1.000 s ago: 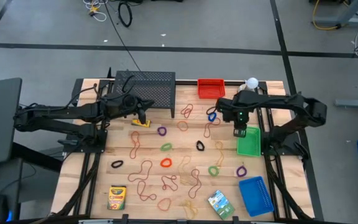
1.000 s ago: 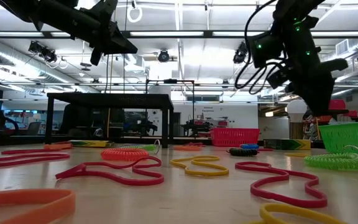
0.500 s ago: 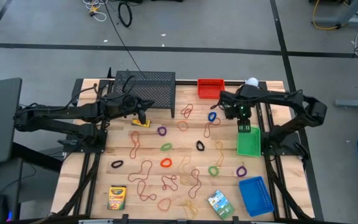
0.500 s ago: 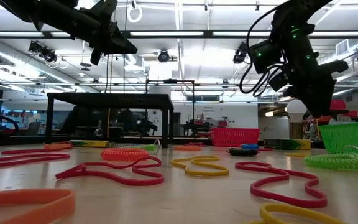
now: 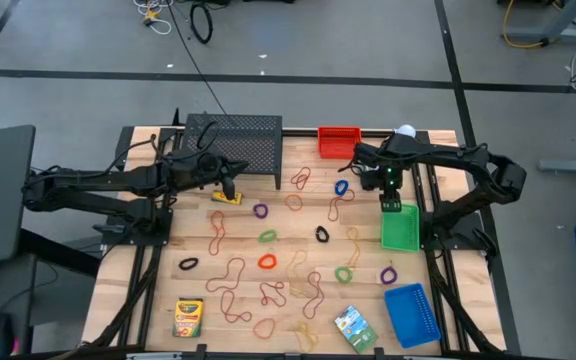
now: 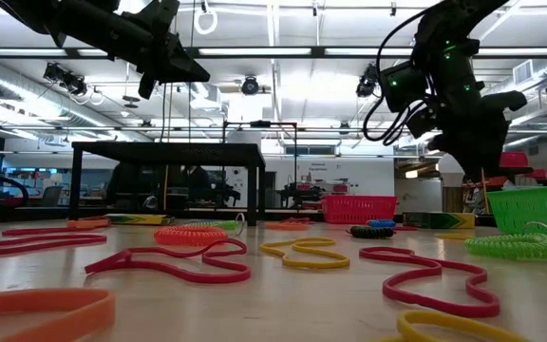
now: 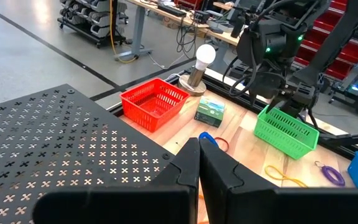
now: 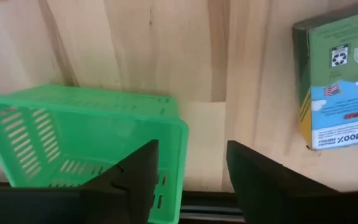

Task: Pick & Place Office Desk Supplies
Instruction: Put the green bin on the shelf

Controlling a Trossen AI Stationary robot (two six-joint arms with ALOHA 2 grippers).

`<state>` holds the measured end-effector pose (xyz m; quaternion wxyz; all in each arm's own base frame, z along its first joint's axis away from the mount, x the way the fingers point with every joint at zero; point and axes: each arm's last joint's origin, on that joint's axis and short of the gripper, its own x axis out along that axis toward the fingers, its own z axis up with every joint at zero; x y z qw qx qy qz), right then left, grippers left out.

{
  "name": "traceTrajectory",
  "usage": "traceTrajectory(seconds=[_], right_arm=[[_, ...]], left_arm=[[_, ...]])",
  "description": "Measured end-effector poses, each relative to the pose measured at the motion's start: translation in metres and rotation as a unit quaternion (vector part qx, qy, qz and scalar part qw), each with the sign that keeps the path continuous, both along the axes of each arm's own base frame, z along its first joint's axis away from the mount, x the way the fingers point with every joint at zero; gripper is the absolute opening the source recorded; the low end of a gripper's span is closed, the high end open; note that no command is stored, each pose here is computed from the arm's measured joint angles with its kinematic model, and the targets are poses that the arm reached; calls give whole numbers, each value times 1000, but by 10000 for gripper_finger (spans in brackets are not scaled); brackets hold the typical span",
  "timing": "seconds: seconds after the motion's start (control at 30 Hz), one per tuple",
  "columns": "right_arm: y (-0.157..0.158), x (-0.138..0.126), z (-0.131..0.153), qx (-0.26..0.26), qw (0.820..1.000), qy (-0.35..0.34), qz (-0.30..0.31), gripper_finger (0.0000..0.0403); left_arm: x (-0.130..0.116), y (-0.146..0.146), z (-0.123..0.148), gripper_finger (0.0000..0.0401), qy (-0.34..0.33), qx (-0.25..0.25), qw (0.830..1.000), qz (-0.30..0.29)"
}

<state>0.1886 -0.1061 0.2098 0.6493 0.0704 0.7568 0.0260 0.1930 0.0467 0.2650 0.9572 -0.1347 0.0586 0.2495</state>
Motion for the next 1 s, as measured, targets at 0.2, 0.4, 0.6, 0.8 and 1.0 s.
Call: traceTrajectory(seconds=[0.2, 0.4, 0.6, 0.8, 1.0], right_arm=[[-2, -10, -11, 17, 1000, 22, -1, 196], [7, -22, -39, 19, 999, 48, -11, 191], [9, -25, -47, 16, 998, 52, -23, 137], [9, -25, -47, 16, 997, 52, -54, 21], [7, -19, -29, 32, 993, 25, -113, 19]], left_arm=[[0, 0, 0, 9, 0, 0, 1000, 0], [0, 0, 0, 9, 1, 0, 1000, 0], [0, 0, 0, 9, 0, -1, 1000, 0], [0, 0, 0, 9, 0, -1, 1000, 0], [0, 0, 0, 9, 0, -1, 1000, 0]])
